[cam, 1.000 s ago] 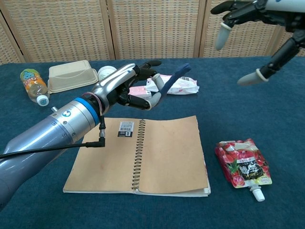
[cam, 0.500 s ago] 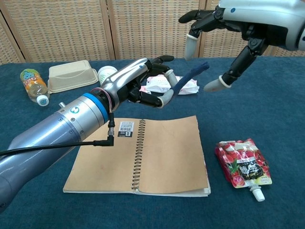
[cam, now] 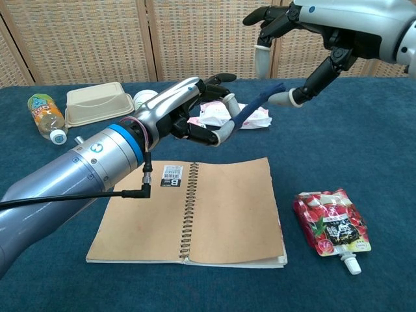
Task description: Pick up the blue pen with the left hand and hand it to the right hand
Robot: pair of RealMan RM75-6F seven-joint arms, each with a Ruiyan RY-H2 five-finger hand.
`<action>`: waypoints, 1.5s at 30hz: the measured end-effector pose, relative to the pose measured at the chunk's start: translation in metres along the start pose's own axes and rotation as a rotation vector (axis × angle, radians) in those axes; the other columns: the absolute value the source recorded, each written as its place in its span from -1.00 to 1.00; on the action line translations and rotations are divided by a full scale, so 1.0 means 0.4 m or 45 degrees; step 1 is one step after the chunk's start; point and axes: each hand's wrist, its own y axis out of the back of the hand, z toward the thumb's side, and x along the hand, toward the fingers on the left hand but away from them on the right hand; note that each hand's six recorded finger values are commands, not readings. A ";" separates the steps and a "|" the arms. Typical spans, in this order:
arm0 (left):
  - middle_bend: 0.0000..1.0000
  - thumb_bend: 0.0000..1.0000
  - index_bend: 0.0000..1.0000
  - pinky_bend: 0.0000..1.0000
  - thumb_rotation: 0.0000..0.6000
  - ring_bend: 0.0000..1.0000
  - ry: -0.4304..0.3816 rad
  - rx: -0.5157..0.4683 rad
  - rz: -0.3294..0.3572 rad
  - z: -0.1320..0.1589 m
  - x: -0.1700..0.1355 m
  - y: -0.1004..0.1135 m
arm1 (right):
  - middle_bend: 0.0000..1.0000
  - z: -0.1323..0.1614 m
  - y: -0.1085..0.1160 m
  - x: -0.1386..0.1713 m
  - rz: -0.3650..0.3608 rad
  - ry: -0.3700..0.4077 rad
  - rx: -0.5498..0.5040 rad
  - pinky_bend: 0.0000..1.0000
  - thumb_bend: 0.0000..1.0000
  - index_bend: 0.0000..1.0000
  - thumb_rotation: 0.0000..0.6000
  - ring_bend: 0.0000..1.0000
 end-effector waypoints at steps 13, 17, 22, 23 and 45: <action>-1.00 0.04 0.71 -1.00 1.00 -1.00 -0.014 -0.003 -0.001 0.013 0.001 0.004 | -0.77 -0.004 -0.006 0.004 0.004 0.006 0.046 -1.00 -0.14 0.11 1.00 -1.00; -1.00 0.04 0.71 -1.00 1.00 -1.00 -0.018 -0.002 -0.002 0.016 0.000 0.004 | -0.77 -0.001 -0.008 0.004 -0.003 0.014 0.057 -1.00 -0.10 0.12 1.00 -1.00; -1.00 0.04 0.71 -1.00 1.00 -1.00 -0.015 -0.002 -0.004 0.017 0.001 0.005 | -0.76 0.003 -0.012 0.005 -0.002 0.021 0.054 -1.00 -0.05 0.14 1.00 -1.00; -1.00 0.04 0.71 -1.00 1.00 -1.00 -0.014 -0.002 -0.005 0.016 0.001 0.005 | -0.76 0.004 -0.013 0.005 0.000 0.021 0.055 -1.00 -0.04 0.14 1.00 -1.00; -1.00 0.04 0.71 -1.00 1.00 -1.00 -0.024 -0.008 -0.014 0.025 -0.003 -0.002 | -0.66 0.003 -0.019 0.006 0.002 0.030 0.089 -1.00 0.46 0.36 1.00 -1.00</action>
